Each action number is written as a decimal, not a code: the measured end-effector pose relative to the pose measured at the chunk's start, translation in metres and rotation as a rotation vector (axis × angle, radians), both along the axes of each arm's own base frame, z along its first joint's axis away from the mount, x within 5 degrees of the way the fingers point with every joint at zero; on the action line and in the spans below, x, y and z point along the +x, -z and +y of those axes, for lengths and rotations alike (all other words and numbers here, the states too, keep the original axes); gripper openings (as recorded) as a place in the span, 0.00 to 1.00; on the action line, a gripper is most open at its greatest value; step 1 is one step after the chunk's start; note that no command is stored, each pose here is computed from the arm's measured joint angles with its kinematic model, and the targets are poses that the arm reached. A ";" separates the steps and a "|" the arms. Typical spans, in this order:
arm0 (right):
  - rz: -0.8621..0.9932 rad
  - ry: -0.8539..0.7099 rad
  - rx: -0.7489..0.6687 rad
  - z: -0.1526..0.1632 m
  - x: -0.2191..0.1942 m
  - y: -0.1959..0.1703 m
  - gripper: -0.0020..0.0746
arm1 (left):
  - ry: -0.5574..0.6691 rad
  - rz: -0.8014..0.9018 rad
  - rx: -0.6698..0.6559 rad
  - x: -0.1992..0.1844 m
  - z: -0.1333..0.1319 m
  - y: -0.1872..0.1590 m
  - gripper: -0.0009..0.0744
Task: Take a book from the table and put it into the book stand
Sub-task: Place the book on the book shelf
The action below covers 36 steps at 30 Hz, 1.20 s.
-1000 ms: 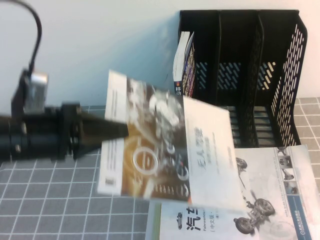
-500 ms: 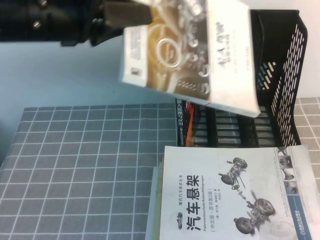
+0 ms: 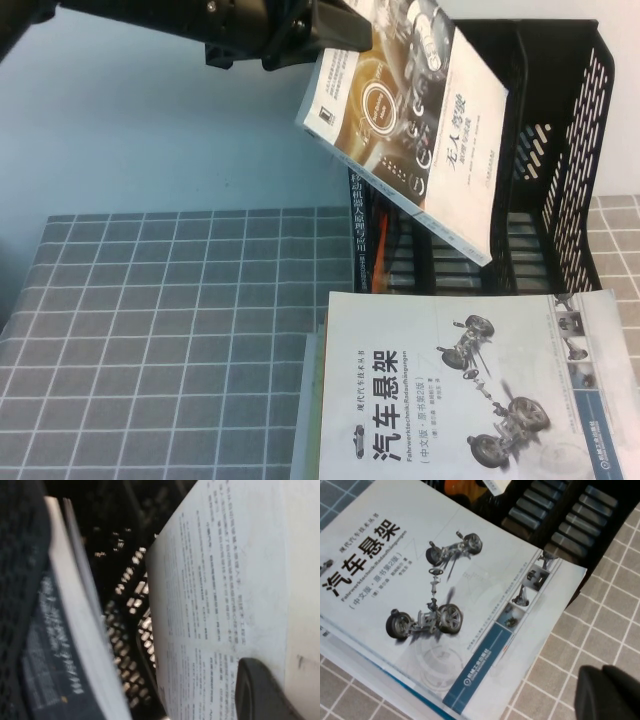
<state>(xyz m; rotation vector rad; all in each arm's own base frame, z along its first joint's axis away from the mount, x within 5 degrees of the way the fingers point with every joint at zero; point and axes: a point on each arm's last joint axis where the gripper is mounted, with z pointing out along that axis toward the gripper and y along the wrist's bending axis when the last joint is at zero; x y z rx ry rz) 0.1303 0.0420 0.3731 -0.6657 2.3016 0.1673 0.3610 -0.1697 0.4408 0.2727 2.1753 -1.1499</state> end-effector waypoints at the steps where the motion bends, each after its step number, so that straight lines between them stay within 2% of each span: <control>1: -0.004 0.001 0.002 0.000 -0.001 -0.001 0.02 | -0.007 0.009 0.001 0.005 0.000 0.003 0.15; 11: -0.010 0.004 -0.015 -0.002 -0.004 -0.001 0.02 | -0.058 0.102 0.005 0.030 -0.007 0.030 0.15; 18: -0.052 0.018 -0.036 -0.004 -0.001 -0.003 0.02 | -0.079 0.054 0.018 0.030 -0.030 0.034 0.15; 23: -0.061 0.023 -0.048 -0.005 0.000 -0.003 0.02 | -0.118 0.035 0.099 0.026 -0.045 0.039 0.15; 29: -0.062 0.024 -0.055 -0.006 0.000 -0.003 0.02 | -0.157 0.057 0.175 0.023 -0.048 0.044 0.15; 36: -0.068 0.026 -0.053 -0.006 0.001 -0.004 0.02 | -0.189 0.092 0.185 0.022 -0.048 0.046 0.15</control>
